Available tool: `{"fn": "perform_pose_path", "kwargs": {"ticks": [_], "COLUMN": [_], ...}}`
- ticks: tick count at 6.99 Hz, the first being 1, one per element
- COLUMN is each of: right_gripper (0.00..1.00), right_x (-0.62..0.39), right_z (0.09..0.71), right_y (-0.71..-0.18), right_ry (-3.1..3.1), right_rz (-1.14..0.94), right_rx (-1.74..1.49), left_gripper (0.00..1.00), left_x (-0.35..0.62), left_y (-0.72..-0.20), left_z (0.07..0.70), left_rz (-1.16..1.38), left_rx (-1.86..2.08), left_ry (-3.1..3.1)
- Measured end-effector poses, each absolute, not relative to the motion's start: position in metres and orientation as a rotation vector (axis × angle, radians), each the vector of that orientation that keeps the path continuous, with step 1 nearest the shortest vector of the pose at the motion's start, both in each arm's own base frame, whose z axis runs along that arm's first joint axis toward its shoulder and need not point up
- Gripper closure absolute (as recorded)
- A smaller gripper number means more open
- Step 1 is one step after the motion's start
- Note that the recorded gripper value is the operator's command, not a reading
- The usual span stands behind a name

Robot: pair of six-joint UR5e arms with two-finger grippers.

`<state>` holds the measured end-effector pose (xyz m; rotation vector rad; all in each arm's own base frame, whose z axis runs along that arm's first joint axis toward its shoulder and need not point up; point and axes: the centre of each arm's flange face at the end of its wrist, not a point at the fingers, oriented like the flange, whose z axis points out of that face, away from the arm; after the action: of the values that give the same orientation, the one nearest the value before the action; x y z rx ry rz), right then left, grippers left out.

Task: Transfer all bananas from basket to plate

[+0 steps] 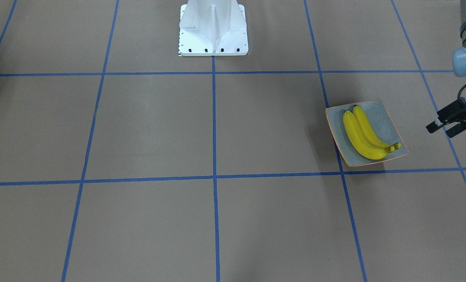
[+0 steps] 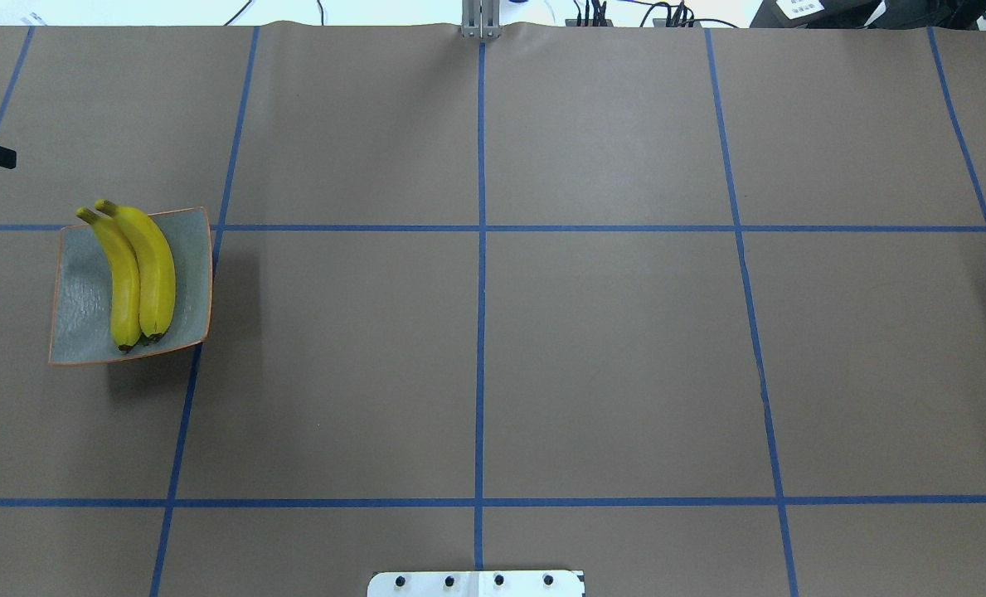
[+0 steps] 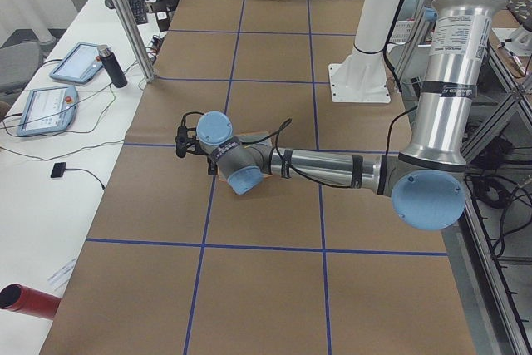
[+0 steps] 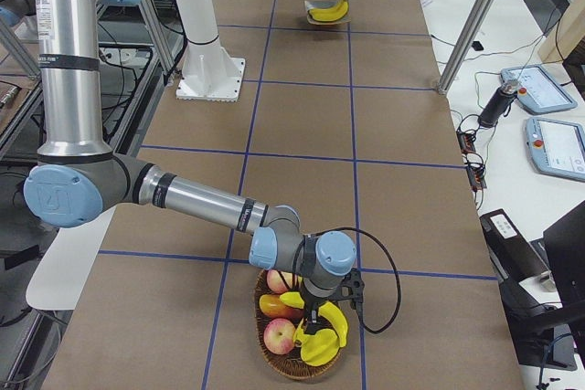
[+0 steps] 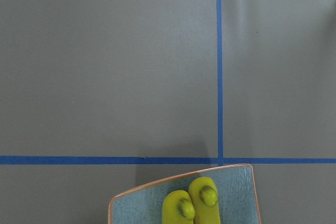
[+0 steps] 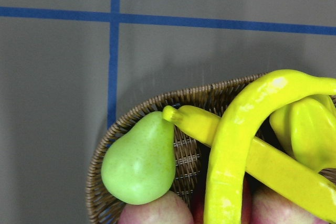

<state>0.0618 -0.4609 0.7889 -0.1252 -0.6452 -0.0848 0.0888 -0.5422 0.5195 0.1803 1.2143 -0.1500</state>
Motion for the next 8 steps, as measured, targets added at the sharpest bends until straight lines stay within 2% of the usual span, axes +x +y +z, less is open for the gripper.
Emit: {"fn": "perform_pose_path", "kwargs": {"ticks": [5,6,7,8], "right_gripper": [0.02,0.12,0.27,0.29], "right_x": [0.050,0.050,0.049,0.049], "right_z": [0.778,0.781,0.784,0.786], "right_y": [-0.458,-0.453,-0.450,-0.447], "right_ry": [-0.737,-0.739,-0.739,-0.738], "right_rz": [-0.032,-0.032,-0.033,-0.032], "right_rx": [-0.133,-0.139,-0.144,-0.149], "left_gripper": [0.00,0.00,0.00,0.00], "left_x": [0.090,0.090,0.091,0.091], "left_y": [-0.543,-0.542,-0.542,-0.542], "left_z": [0.524,0.523,0.523,0.522], "left_rz": [-0.147,-0.146,-0.145,-0.143], "left_rx": [0.177,0.178,0.179,0.180], "left_ry": [1.211,1.212,1.212,1.212]}}
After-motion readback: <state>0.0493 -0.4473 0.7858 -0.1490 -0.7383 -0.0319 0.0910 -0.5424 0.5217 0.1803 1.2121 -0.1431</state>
